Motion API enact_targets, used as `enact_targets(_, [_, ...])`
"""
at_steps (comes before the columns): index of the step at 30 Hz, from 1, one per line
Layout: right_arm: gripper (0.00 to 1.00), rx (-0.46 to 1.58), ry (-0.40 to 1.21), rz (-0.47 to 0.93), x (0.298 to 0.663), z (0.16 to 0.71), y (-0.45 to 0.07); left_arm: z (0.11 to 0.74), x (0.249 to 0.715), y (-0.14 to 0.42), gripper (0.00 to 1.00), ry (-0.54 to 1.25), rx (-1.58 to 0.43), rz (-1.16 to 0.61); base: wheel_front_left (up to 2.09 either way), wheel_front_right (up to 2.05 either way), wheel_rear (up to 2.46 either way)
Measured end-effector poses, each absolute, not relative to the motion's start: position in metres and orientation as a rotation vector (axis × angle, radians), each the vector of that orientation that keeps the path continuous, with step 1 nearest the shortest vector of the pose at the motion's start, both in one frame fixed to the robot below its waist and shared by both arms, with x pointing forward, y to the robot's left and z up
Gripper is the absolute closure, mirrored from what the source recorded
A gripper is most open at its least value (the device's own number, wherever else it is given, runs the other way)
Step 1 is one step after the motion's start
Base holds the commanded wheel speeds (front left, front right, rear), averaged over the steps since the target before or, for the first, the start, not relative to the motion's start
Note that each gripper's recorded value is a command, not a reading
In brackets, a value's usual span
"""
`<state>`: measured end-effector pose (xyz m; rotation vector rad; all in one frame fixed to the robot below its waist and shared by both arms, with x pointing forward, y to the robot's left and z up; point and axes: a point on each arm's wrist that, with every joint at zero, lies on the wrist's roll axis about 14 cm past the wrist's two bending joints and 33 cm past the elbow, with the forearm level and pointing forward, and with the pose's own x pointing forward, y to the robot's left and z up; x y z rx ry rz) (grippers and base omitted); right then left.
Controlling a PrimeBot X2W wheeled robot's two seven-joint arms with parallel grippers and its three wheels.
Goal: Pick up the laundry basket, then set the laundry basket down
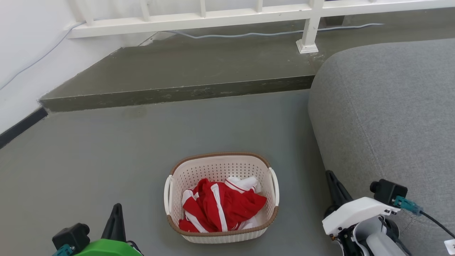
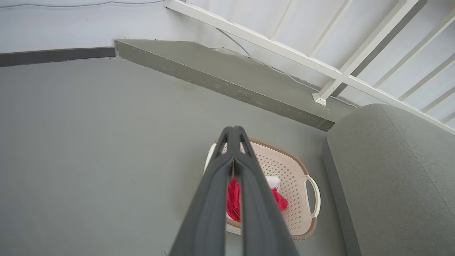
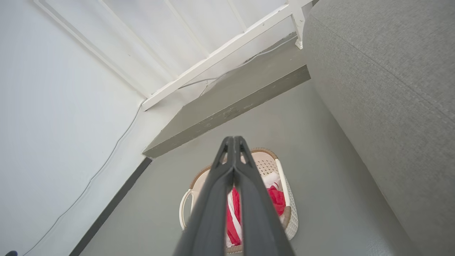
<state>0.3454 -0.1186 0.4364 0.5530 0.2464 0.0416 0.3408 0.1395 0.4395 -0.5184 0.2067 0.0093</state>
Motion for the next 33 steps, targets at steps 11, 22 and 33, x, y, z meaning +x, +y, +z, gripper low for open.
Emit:
enact_targets(11, [1.0, 0.678, 0.262, -0.003, 0.349, 0.436, -0.13, 0.437, 0.342, 0.146, 1.0, 0.232, -0.647, 0.042, 0.0, 0.0, 0.0])
enact_targets(22, [1.0, 0.805, 0.265, -0.04, 0.352, 0.437, -0.141, 0.435, 0.343, 0.152, 1.0, 0.248, -0.775, 0.068, 0.0, 0.0, 0.0])
enact_targets(33, [1.0, 0.922, 0.261, -0.063, 0.355, 0.439, -0.149, 0.437, 0.348, 0.156, 1.0, 0.252, -0.891, 0.082, 0.0, 0.0, 0.0])
